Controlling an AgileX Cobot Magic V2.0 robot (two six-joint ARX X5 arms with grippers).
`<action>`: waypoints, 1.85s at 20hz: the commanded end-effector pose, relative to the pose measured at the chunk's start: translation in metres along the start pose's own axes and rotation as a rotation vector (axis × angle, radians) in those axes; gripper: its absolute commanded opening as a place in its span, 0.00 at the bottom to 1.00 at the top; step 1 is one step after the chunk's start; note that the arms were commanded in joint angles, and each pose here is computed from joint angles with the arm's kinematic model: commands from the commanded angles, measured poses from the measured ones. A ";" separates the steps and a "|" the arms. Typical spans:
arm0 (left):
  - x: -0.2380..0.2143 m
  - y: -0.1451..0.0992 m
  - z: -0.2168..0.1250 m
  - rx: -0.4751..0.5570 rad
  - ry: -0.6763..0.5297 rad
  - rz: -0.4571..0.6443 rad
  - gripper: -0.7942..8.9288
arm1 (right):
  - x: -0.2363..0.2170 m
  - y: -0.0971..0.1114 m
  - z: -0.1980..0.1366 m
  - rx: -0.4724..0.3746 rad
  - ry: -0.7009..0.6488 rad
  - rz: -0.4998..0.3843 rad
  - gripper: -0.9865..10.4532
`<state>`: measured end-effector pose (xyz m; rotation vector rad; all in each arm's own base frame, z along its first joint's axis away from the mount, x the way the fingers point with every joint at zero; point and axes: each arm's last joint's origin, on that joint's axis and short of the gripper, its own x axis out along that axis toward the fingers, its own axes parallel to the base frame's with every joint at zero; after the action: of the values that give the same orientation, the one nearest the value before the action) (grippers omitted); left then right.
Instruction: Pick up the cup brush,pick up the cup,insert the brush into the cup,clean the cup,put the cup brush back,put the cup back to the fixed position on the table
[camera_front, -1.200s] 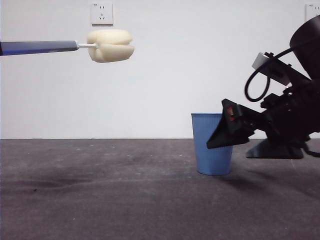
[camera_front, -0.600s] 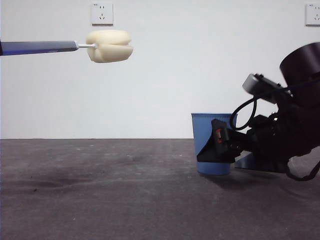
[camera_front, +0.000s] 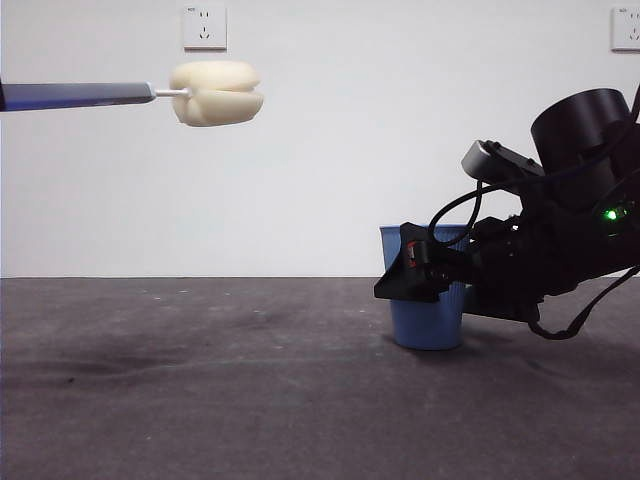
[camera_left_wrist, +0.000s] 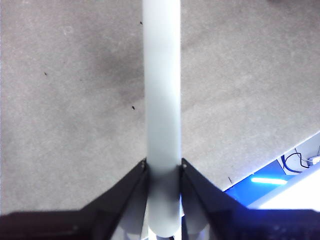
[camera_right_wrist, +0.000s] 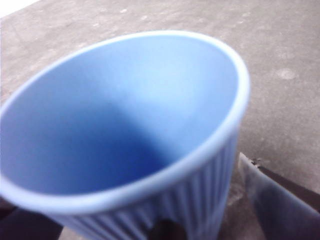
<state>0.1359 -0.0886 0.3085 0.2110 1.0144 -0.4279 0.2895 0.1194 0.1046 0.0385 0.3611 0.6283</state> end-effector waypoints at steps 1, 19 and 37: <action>-0.001 0.000 0.001 -0.009 -0.010 -0.002 0.07 | 0.003 0.000 -0.006 0.011 0.020 -0.003 0.44; -0.001 0.000 0.001 0.142 -0.004 0.004 0.07 | -0.041 0.024 0.044 -0.122 0.144 -0.017 0.08; 0.036 -0.021 0.014 0.450 0.126 -0.046 0.07 | -0.092 0.061 0.099 -1.065 0.791 -0.196 0.08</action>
<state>0.1531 -0.1195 0.2841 0.6156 1.0533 -0.6773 0.2192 0.1220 0.2353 -1.2072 0.7542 0.5259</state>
